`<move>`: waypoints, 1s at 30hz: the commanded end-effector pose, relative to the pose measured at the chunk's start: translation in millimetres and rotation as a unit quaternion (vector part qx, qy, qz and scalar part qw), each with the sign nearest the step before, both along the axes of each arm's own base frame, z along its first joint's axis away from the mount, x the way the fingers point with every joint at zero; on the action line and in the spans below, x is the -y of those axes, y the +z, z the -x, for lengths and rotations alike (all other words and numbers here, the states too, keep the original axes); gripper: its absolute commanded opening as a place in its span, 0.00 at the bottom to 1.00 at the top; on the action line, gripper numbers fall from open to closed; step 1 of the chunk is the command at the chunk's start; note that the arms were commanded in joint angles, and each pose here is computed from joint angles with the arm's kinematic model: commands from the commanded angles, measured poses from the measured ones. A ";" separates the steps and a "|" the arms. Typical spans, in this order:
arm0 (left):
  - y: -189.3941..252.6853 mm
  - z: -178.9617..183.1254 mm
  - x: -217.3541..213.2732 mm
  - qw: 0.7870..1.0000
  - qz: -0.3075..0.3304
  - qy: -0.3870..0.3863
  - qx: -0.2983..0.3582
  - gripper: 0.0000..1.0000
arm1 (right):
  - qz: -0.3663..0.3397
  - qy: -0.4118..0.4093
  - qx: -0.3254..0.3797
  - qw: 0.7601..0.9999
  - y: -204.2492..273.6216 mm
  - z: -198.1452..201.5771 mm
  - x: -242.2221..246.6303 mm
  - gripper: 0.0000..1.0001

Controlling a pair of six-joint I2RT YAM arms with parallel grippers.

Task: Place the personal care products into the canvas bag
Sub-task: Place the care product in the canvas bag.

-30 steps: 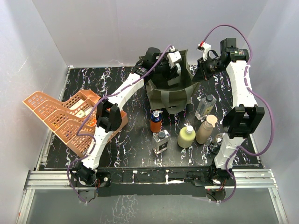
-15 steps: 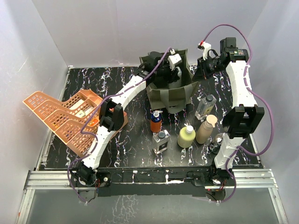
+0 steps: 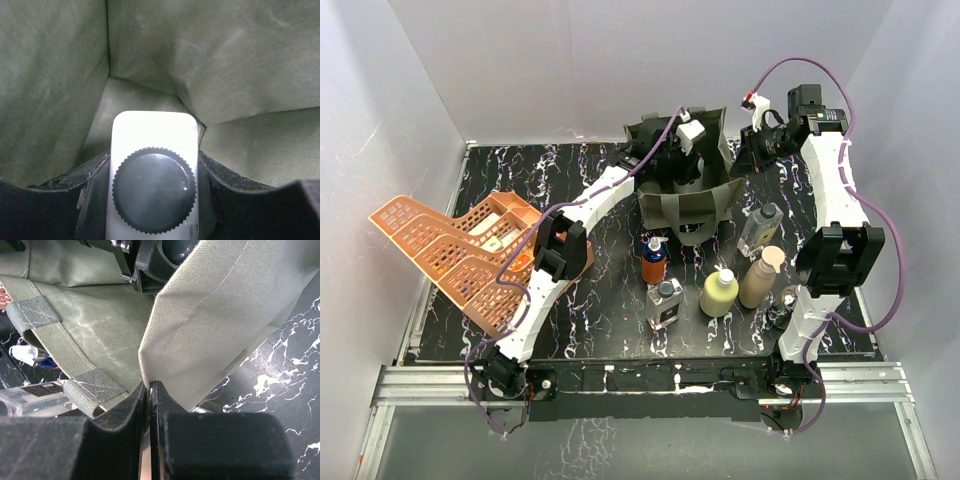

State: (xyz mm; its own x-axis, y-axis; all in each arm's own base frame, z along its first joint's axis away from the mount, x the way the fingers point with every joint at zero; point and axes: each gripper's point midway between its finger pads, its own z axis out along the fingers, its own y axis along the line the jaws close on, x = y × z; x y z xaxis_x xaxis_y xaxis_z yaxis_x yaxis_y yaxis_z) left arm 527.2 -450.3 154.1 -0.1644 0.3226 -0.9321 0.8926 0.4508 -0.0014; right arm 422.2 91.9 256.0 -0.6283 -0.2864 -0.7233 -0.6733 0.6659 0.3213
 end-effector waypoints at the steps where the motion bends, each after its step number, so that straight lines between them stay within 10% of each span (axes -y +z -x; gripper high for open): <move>1: 51.4 -5.9 8.6 0.997 0.045 0.002 0.056 0.12 | 0.003 -0.008 0.028 1.000 15.1 -2.0 -1.3 0.08; 15: 59.5 6.8 16.7 0.997 0.050 -0.025 0.060 0.09 | 0.017 -0.029 0.025 0.999 10.2 -9.9 2.8 0.08; 30: 48.3 25.6 14.4 0.998 0.036 -0.047 0.025 0.45 | 0.035 -0.050 0.026 0.998 5.5 -17.6 10.2 0.09</move>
